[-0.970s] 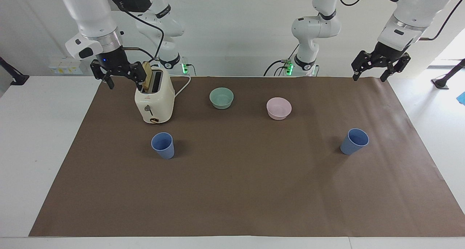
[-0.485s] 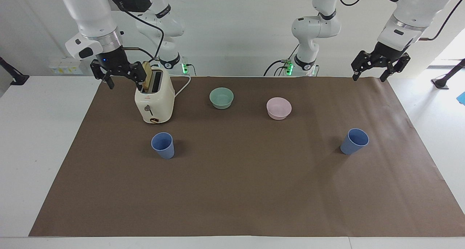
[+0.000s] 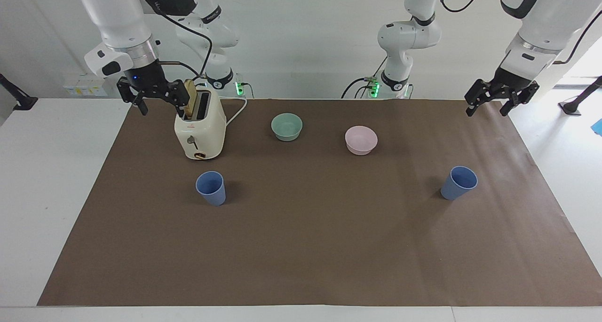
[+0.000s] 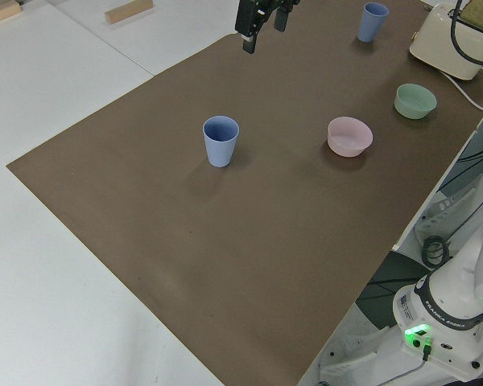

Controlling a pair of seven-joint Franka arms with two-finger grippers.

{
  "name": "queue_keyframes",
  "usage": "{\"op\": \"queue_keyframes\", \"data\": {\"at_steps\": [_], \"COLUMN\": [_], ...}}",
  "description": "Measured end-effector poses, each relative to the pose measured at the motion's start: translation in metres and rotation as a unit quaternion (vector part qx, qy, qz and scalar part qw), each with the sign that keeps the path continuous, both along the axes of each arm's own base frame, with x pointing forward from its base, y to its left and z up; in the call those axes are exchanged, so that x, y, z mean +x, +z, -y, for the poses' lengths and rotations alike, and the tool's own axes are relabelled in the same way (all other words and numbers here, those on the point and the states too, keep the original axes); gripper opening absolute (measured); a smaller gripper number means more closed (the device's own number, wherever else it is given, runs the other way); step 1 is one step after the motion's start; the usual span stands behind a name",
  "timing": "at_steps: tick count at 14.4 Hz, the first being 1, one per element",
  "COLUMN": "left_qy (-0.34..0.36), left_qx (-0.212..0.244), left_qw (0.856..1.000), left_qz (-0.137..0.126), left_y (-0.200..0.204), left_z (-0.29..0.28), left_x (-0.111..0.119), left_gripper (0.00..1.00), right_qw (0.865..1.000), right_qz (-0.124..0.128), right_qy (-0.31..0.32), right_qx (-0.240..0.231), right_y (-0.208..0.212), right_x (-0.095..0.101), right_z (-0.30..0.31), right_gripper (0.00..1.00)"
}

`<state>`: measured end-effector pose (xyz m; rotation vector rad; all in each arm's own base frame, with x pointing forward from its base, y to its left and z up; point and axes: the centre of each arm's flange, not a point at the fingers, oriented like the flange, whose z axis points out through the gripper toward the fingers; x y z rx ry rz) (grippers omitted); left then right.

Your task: Stack blue cups with both arms

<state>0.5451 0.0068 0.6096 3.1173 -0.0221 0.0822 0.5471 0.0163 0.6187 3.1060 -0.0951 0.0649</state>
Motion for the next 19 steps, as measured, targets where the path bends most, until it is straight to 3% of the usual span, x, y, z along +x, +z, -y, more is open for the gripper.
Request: {"op": "queue_keyframes", "data": {"at_steps": [4,10,14,19], "left_qy": [0.04,0.12,0.125,0.124], "left_qx": [-0.003,-0.038,-0.038,-0.038], "left_qw": [0.999,0.992,0.991,0.991], "left_qz": [0.015,0.004,-0.01,-0.021], "left_y": [-0.063,-0.158,-0.212,-0.235], "left_z": [-0.027,-0.074,-0.073,-0.067], "left_x": [0.023,0.051,0.044,0.034], "left_gripper": [1.0,1.0,1.0,0.99], "right_qw": [1.0,1.0,1.0,1.0], "right_qz": [0.0,0.0,0.0,0.0], "right_qy": [0.0,0.0,0.0,0.0], "right_qx": [0.0,0.0,0.0,0.0], "right_y": [0.0,0.0,0.0,0.0], "right_x": [0.0,0.0,0.0,0.0], "right_z": [0.0,0.0,0.0,0.0], "right_gripper": [1.0,1.0,1.0,1.0]}}
